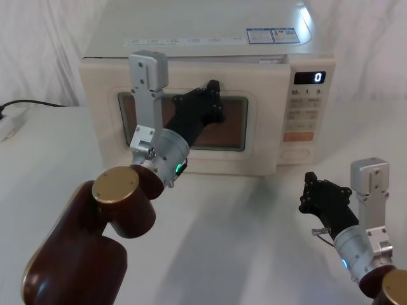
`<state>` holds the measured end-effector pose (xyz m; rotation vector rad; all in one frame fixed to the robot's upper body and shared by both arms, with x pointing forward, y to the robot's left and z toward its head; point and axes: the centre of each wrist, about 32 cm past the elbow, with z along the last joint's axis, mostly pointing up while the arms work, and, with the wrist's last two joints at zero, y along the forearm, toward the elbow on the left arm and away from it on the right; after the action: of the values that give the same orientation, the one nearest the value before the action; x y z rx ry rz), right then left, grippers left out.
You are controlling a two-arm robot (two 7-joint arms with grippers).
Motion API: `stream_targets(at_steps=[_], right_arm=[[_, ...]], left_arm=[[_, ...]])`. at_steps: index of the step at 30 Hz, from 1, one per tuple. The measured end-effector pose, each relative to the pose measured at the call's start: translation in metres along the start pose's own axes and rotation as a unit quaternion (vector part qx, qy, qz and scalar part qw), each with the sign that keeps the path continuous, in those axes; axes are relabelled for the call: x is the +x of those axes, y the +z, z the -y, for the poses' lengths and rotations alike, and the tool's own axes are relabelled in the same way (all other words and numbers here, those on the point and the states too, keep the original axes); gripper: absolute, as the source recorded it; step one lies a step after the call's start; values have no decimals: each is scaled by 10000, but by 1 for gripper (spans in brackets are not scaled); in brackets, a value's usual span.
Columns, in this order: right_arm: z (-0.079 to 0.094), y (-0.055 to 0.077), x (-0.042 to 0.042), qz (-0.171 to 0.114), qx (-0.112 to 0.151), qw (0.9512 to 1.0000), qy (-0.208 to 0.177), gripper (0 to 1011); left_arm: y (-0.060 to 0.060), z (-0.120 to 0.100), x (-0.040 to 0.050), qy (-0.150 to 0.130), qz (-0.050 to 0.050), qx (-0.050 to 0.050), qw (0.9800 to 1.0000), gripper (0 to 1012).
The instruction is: Press the button to open the microwave door with one hand; close the microwave door with the other hand.
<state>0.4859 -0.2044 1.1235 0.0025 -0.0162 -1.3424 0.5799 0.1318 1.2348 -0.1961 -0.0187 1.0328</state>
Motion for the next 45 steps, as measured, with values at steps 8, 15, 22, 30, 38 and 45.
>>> stream_targets(at_steps=[8, 15, 22, 30, 38, 45], right_arm=[[0, 0, 0, 0, 0, 10000, 0, 0], [0, 0, 0, 0, 0, 10000, 0, 0], [0, 0, 0, 0, 0, 10000, 0, 0], [0, 0, 0, 0, 0, 10000, 0, 0], [0, 0, 0, 0, 0, 10000, 0, 0], [0, 0, 0, 0, 0, 10000, 1, 0]], left_arm=[[-18, 65, 7, -11, 17, 24, 10000, 0], [-11, 116, 18, -7, 38, 14, 10000, 0], [-1, 147, 37, 1, 49, 12, 10000, 0], [-14, 170, 70, 17, 34, 46, 10000, 0], [-24, 201, 107, 54, 11, 73, 10000, 0], [-27, 222, 118, 40, 20, 75, 10000, 0]])
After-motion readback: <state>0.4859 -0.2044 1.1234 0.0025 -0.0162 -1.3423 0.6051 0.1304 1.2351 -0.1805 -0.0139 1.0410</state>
